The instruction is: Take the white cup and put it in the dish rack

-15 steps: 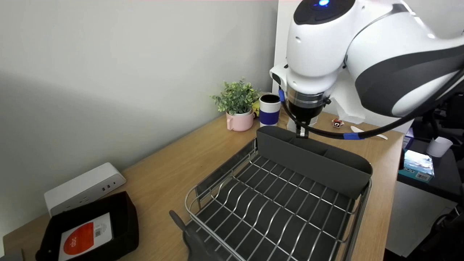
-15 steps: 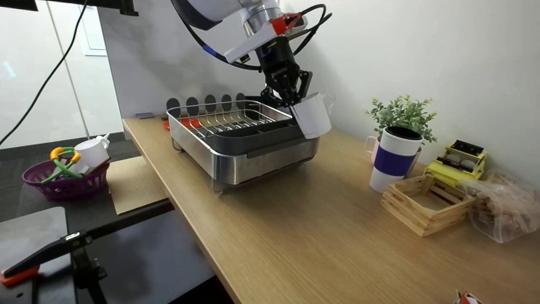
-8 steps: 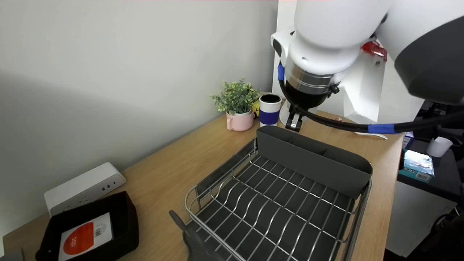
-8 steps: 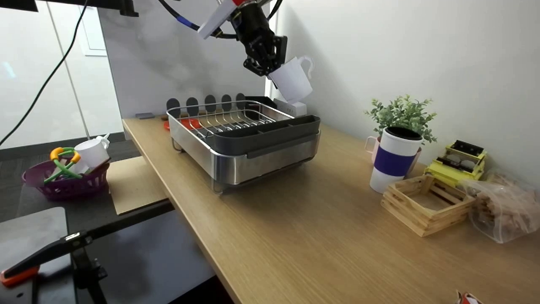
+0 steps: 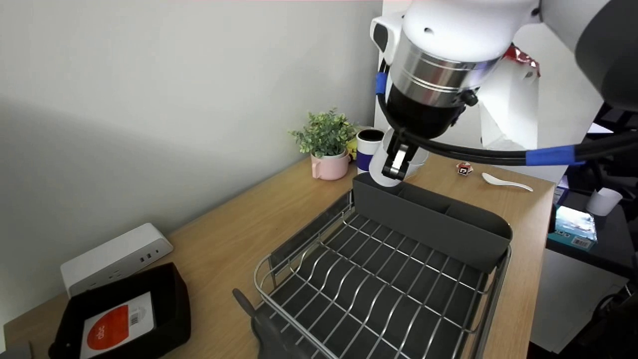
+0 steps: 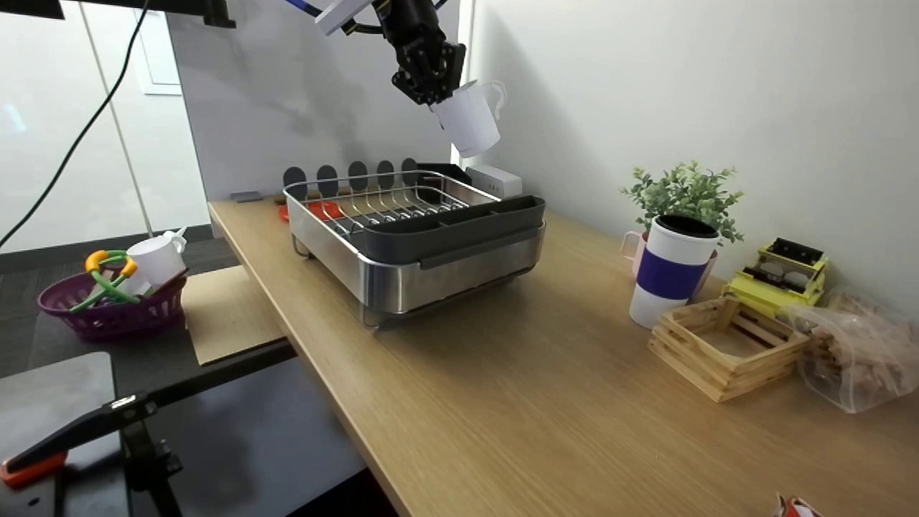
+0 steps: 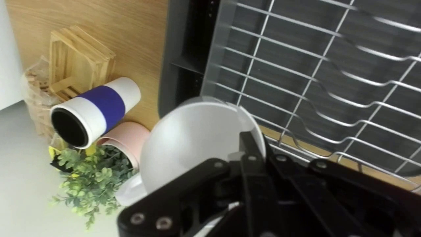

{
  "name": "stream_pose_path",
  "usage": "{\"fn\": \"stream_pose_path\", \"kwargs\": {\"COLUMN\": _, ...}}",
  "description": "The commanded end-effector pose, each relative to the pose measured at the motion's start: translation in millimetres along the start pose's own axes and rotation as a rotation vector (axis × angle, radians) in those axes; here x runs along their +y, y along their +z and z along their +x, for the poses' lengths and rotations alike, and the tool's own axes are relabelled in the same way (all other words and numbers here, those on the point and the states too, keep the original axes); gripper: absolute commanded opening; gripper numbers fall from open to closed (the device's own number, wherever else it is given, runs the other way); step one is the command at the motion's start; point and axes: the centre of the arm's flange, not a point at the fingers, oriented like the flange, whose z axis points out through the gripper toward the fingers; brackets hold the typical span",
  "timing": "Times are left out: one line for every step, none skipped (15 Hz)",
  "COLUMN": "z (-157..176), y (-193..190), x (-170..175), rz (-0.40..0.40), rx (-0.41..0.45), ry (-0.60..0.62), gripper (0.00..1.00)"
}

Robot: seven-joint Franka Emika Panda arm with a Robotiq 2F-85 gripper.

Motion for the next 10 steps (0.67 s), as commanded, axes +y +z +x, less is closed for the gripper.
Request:
{"fn": "stream_pose_path", "kwargs": {"z": 3, "y": 24, "x": 2, "rz": 0.144, "rx": -0.019, "ry": -0.063, "gripper": 0.01}}
{"fn": "stream_pose_path", "kwargs": {"z": 4, "y": 30, "x": 2, "rz": 0.175, "rx": -0.026, "ry": -0.075, "gripper": 0.01}}
{"fn": "stream_pose_path", "kwargs": {"z": 4, "y": 36, "x": 2, "rz": 0.21, "rx": -0.036, "ry": -0.085, "gripper": 0.01}}
{"fn": "stream_pose_path", "kwargs": {"z": 4, "y": 43, "x": 2, "rz": 0.242, "rx": -0.046, "ry": -0.093, "gripper": 0.01}}
{"fn": "stream_pose_path", "kwargs": {"z": 4, "y": 48, "x": 2, "rz": 0.272, "rx": -0.062, "ry": -0.099, "gripper": 0.01}}
{"fn": "stream_pose_path", "kwargs": {"z": 4, "y": 54, "x": 1, "rz": 0.3, "rx": -0.074, "ry": -0.11, "gripper": 0.01}}
{"fn": "stream_pose_path", "kwargs": {"z": 3, "y": 59, "x": -1, "rz": 0.324, "rx": -0.091, "ry": -0.117, "gripper": 0.01}}
{"fn": "stream_pose_path", "kwargs": {"z": 2, "y": 65, "x": -2, "rz": 0.344, "rx": -0.105, "ry": -0.128, "gripper": 0.01}}
{"fn": "stream_pose_path", "kwargs": {"z": 2, "y": 70, "x": -5, "rz": 0.36, "rx": -0.117, "ry": -0.139, "gripper": 0.01}}
{"fn": "stream_pose_path", "kwargs": {"z": 2, "y": 75, "x": -7, "rz": 0.372, "rx": -0.128, "ry": -0.148, "gripper": 0.01}}
